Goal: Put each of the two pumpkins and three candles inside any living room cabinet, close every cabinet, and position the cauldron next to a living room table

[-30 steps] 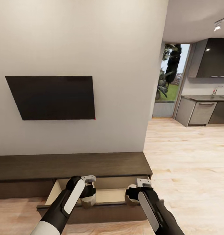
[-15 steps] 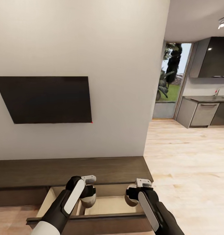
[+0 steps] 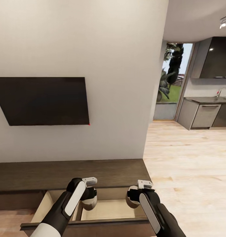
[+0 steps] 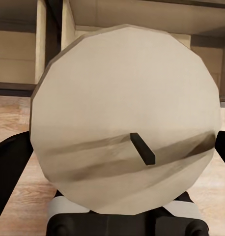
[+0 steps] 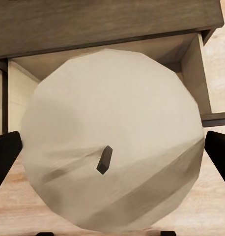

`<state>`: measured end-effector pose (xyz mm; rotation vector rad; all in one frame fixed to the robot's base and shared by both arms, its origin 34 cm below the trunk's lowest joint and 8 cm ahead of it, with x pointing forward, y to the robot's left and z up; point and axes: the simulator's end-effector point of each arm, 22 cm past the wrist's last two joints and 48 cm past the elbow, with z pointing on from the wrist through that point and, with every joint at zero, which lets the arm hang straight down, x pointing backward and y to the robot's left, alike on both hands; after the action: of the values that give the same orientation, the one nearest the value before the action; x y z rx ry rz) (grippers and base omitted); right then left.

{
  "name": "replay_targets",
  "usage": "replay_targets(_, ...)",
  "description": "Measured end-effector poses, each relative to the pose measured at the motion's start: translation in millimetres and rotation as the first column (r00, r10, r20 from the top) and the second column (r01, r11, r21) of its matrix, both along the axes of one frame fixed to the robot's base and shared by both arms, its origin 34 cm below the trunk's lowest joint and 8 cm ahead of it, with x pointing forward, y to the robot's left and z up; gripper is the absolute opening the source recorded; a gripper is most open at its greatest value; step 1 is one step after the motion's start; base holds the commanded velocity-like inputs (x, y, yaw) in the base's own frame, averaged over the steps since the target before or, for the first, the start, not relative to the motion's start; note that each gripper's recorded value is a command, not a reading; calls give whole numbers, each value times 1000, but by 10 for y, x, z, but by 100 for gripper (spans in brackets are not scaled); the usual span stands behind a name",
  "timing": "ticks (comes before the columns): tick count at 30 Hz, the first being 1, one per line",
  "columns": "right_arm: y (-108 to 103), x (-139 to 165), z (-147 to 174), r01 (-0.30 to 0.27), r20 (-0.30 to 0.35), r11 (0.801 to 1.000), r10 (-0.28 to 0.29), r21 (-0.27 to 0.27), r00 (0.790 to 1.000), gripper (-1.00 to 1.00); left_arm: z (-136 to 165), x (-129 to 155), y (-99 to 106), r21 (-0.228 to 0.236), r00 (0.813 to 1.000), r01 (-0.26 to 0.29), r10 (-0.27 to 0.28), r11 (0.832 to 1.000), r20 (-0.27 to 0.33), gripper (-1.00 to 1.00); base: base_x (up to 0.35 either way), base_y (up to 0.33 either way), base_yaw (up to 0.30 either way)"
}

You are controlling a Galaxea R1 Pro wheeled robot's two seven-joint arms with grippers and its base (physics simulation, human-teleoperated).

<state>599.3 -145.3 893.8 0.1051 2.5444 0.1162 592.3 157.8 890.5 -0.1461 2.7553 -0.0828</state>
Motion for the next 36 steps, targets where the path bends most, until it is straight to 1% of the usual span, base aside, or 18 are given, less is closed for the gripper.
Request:
replay_targets(4, 32, 43, 27, 2, 29, 1000, -2, 2, 1000, -100, -6, -4, -3, 0, 1000, 0, 0, 1000, -2, -100, 0, -3, 0)
replay_targets(7, 177, 54, 48, -30, 58, 1000, 30, -4, 998, -100, -9, -7, -5, -1, 1000, 1, -1, 1000, -3, -100, 0, 0, 0)
replay_targets(10, 266, 57, 58, -46, 74, 999, 46, -7, 996, -100, -9, -8, -14, -2, 1000, 2, -2, 1000, -3, -100, 0, 0, 0)
replay_targets(12, 416, 26, 18, -56, 60, 998, 56, 11, 997, -100, -9, -8, -22, -5, 1000, 2, -2, 1000, -3, -100, 0, 0, 0)
replay_targets(13, 582, 15, -12, -72, 43, 997, 71, 23, 997, -100, -10, -9, -27, -6, 1000, 3, -3, 1000, -4, -100, 0, 0, 0)
replay_targets(14, 690, 24, -22, -81, 35, 996, 80, 34, 996, -100, -9, -9, -29, -7, 1000, 2, -2, 1000, -3, -100, 0, 0, 0)
replay_targets(15, 717, 39, -35, -94, 28, 995, 94, 15, 995, -100, -10, -9, -27, -7, 1000, 3, -3, 1000, -4, -100, 0, 0, 0)
replay_targets(21, 726, 62, -73, -106, 14, 994, 106, -2, 994, -100, -7, -12, -30, -7, 1000, 3, -3, 1000, -3, -100, 147, 0, 0)
replay_targets(28, 726, 64, -77, -107, 13, 994, 107, -3, 994, -100, -8, -11, -15, -4, 1000, 2, -2, 1000, -3, -100, 152, -12, 0)
replay_targets(35, 730, 64, -76, -106, 13, 994, 106, -1, 994, -100, -8, -11, -15, -1, 1000, 3, -3, 1000, -3, -100, 69, -53, 0)
replay_targets(36, 723, 66, -79, -107, 13, 994, 107, -5, 994, -100, -10, -10, -26, -7, 1000, 2, -2, 1000, -3, -100, 44, -104, 0)
